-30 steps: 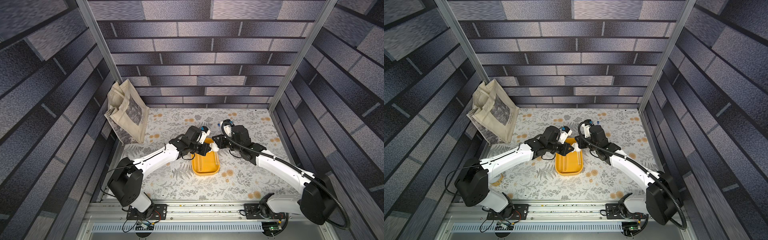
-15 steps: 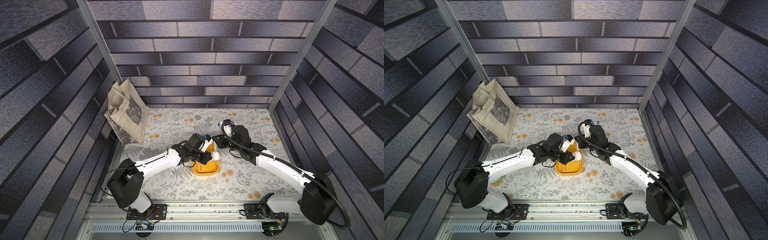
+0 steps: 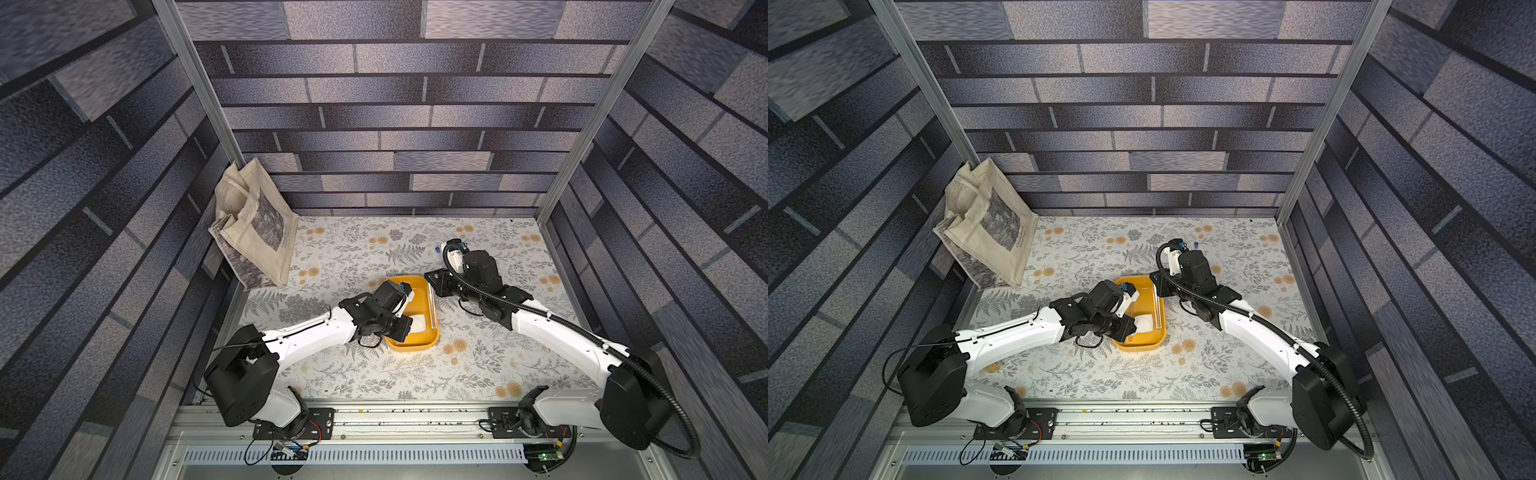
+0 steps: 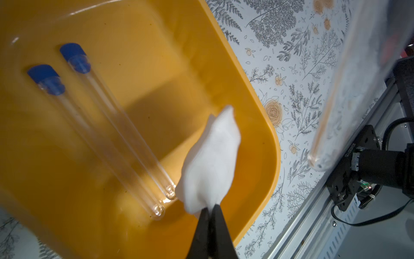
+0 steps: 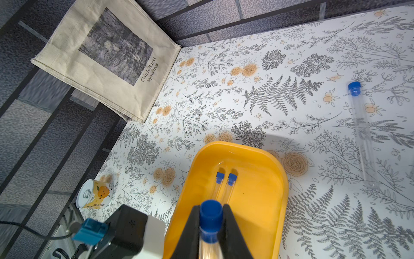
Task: Wipe the exteriors of test tubes
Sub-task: Wipe the dirt from the test tube.
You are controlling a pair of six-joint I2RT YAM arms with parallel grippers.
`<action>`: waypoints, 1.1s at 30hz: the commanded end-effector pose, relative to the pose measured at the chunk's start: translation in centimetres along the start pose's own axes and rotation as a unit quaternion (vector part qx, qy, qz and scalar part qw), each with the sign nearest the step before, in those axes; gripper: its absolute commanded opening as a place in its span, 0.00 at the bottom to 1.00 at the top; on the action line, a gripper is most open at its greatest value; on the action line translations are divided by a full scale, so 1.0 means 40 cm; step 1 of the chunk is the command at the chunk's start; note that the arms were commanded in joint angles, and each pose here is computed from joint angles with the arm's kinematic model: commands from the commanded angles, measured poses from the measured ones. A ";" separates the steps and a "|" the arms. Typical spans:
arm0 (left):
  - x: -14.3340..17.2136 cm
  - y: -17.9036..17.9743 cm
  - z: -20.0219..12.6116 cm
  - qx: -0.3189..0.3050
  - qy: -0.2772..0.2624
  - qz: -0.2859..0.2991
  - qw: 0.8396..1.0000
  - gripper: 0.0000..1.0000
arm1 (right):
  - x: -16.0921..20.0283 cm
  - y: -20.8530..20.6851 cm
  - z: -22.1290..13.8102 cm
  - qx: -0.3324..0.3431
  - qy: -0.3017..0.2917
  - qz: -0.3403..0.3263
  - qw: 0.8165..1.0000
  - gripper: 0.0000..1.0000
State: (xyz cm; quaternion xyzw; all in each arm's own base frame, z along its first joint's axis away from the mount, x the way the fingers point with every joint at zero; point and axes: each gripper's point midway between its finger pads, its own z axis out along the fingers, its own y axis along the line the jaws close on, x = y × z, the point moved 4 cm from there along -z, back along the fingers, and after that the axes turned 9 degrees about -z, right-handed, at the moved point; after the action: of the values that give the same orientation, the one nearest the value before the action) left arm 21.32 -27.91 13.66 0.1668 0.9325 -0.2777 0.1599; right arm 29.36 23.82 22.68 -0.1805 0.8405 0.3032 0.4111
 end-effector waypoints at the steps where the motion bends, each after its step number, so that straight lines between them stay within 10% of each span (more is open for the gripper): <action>1: -0.012 0.000 0.002 -0.019 0.005 -0.006 1.000 0.00 | -0.021 0.011 -0.002 -0.005 -0.019 0.000 1.000 0.18; 13: -0.026 -0.147 -0.036 0.112 -0.039 0.058 0.991 0.00 | -0.006 -0.005 0.006 0.009 -0.022 0.007 1.000 0.18; 33: -0.178 -0.151 -0.082 0.139 -0.106 0.072 0.982 0.00 | 0.003 -0.003 -0.006 0.005 -0.023 0.017 1.000 0.17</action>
State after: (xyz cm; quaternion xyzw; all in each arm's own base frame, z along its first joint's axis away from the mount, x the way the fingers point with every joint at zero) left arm 23.44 -31.84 19.95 0.2041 0.8665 -0.3938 0.2292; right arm 29.57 23.62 22.14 -0.1611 0.8407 0.3049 0.4176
